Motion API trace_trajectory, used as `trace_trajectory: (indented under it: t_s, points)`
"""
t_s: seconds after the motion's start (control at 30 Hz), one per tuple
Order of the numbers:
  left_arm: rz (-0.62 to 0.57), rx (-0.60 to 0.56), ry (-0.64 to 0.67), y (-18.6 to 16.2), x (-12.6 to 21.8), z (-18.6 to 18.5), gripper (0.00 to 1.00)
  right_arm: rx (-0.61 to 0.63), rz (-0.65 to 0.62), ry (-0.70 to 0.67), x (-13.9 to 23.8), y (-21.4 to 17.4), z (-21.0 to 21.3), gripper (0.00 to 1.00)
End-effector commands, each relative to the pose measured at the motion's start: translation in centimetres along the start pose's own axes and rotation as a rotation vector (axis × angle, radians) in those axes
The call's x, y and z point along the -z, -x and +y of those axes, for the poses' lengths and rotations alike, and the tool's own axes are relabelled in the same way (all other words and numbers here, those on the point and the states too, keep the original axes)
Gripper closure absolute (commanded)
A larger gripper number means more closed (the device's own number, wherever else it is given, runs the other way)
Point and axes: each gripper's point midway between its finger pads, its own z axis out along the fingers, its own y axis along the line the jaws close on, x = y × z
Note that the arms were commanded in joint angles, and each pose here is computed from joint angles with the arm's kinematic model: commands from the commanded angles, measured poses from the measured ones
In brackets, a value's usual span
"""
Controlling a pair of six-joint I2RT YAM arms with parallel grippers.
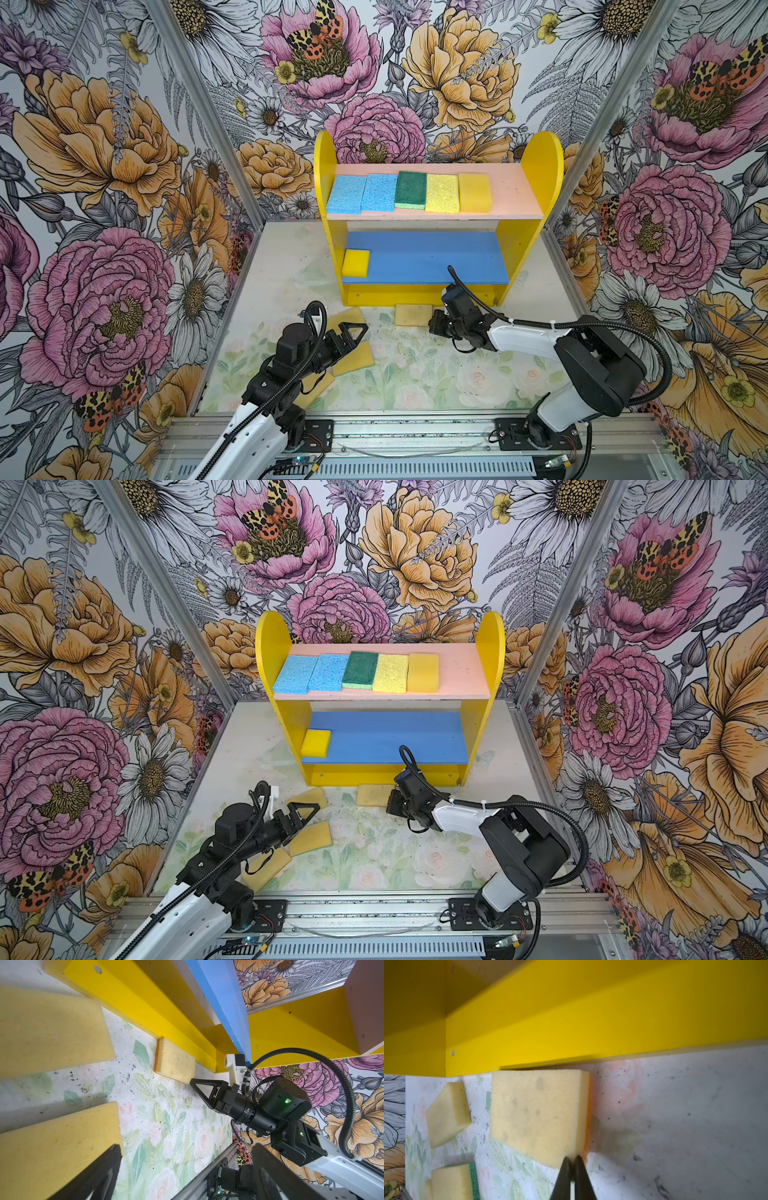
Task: Place and organize the cleaning sponges onto the shelf
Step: 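Withdraw the right gripper from the shelf down toward the tan sponge on the table, then close the right gripper on the tan sponge with orange edge, then lift the tan sponge on edge and carry it toward the blue lower shelf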
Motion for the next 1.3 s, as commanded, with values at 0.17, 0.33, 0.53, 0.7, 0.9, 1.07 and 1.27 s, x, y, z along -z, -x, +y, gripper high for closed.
trace_trajectory:
  t_s: [0.17,0.33,0.53,0.7,0.9,1.07,1.27]
  points:
    - [0.106,-0.061,-0.084,-1.0,-1.0,-1.6,0.01,0.208,0.153,0.156,4.4,-2.0,3.9,0.97]
    - [0.161,-0.092,-0.182,-1.3,-1.0,-3.6,0.01,0.335,0.238,0.251,7.1,-3.8,5.9,0.97]
    - [0.219,-0.099,-0.280,-1.5,-1.0,-5.3,0.01,0.449,0.279,0.352,9.4,-4.6,8.7,0.97]
    - [0.221,-0.095,-0.307,-1.3,-1.2,-5.7,0.04,0.487,0.279,0.409,10.1,-4.2,11.1,0.97]
    - [0.223,-0.096,-0.336,-1.2,-1.3,-6.2,0.22,0.511,0.284,0.433,10.2,-3.7,12.8,0.97]
    - [0.226,-0.084,-0.359,-1.2,-1.4,-6.4,0.42,0.516,0.278,0.430,10.0,-3.1,13.2,0.97]
    - [0.212,-0.070,-0.368,-1.0,-1.4,-6.4,0.57,0.523,0.268,0.435,10.0,-2.6,13.8,0.97]
